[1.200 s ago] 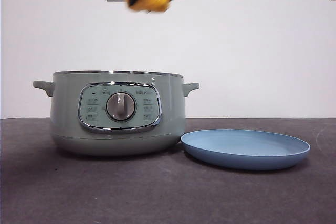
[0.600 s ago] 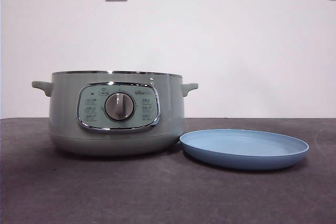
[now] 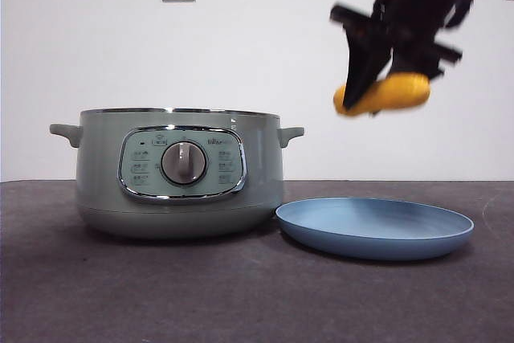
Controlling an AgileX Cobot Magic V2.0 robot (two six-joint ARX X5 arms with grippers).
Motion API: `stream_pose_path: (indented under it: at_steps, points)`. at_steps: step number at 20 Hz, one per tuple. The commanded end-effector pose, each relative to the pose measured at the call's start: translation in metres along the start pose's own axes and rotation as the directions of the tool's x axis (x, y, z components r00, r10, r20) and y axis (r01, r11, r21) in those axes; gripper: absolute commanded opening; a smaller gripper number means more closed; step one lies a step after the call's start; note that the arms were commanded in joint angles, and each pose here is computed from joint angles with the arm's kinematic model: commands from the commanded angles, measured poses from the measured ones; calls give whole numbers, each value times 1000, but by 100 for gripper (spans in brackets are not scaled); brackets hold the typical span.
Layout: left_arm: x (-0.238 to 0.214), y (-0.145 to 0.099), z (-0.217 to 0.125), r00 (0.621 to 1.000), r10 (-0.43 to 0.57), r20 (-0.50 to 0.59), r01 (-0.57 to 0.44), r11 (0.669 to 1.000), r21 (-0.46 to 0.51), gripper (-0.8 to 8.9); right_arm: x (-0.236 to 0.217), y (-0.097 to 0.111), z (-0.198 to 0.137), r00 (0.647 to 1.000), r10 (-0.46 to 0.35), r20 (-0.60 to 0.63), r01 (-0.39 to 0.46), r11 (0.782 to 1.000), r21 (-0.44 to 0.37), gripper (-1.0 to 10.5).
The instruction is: Take the corn out from the steamer,put the corn on the plate,close the lid
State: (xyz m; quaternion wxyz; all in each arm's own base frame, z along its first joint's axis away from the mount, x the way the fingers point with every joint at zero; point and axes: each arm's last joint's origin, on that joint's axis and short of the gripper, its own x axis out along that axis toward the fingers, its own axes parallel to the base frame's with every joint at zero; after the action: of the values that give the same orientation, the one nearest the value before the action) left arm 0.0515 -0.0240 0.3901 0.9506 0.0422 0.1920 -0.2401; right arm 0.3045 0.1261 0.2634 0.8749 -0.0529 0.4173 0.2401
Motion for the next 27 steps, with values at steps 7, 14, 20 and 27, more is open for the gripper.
stream_pose_path:
  at_steps: [7, 14, 20, 27]
  points:
    - [1, 0, 8, 998, 1, 55, -1, 1000, 0, -8, 66, -9, -58, 1000, 0, 22, -1, 999, 47, -16]
    - [1, 0, 8, 998, 1, 57, -1, 1000, -1, -8, 106, -15, -74, 999, 1, -38, 2, 997, 80, 4]
    - [5, 1, 14, 996, 1, 93, -2, 1000, 4, -8, 104, -14, -74, 999, 7, -43, -3, 996, 93, 504]
    - [52, 6, 40, 993, -22, 118, 18, 999, 39, -8, 40, -5, -47, 995, 1, 105, -9, 997, 76, 513]
